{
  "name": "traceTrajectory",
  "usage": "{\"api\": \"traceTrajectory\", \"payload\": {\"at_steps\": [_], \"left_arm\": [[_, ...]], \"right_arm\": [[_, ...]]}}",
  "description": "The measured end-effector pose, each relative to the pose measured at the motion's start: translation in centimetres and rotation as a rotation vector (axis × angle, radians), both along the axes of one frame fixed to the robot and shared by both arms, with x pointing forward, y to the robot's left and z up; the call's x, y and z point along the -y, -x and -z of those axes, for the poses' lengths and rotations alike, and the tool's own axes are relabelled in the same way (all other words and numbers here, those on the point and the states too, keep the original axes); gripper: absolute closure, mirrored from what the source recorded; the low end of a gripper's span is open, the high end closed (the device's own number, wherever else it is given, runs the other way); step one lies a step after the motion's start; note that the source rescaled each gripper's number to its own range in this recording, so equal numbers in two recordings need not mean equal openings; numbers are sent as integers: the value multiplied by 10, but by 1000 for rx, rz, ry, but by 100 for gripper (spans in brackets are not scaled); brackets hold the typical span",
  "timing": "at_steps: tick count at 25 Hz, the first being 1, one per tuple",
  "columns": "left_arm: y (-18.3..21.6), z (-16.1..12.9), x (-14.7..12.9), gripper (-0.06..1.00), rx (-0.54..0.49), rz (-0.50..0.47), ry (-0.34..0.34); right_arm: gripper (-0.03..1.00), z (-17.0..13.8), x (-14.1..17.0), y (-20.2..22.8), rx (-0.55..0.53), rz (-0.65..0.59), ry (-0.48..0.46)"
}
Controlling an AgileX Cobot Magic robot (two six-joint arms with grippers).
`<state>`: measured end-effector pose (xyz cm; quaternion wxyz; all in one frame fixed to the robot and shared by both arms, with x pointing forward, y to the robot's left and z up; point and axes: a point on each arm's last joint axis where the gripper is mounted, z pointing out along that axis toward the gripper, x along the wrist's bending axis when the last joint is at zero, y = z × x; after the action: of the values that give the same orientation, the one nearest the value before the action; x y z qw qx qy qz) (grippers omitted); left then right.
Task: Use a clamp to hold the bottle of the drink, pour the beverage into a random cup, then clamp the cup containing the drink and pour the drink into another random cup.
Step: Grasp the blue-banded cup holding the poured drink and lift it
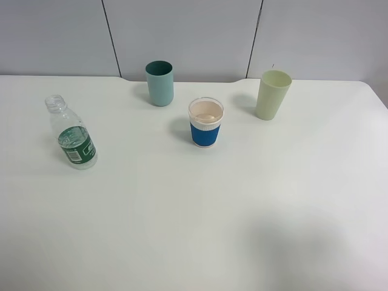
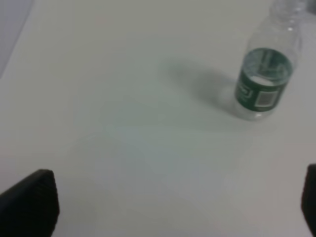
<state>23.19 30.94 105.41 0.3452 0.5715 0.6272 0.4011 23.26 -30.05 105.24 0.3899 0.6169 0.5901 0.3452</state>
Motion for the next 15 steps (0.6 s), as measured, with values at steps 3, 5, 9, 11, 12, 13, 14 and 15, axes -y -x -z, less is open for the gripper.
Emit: {"api": "traceTrajectory", "payload": {"at_steps": [3, 5, 9, 11, 12, 13, 14, 15], "left_arm": [[0, 0, 0, -6, 0, -53, 0], [1, 0, 0, -6, 0, -68, 0], [1, 0, 1, -6, 1, -67, 7], [0, 0, 1, -6, 1, -61, 9], [0, 0, 1, -6, 1, -55, 10], [0, 0, 1, -6, 1, -48, 12], [0, 0, 1, -6, 1, -43, 13], [0, 0, 1, -6, 1, -40, 14]], "right_arm": [[-2, 0, 0, 0, 0, 0, 0], [-2, 0, 0, 0, 0, 0, 0], [-2, 0, 0, 0, 0, 0, 0], [-2, 0, 0, 0, 0, 0, 0], [-2, 0, 0, 0, 0, 0, 0], [-2, 0, 0, 0, 0, 0, 0], [-2, 0, 0, 0, 0, 0, 0], [-2, 0, 0, 0, 0, 0, 0]]}}
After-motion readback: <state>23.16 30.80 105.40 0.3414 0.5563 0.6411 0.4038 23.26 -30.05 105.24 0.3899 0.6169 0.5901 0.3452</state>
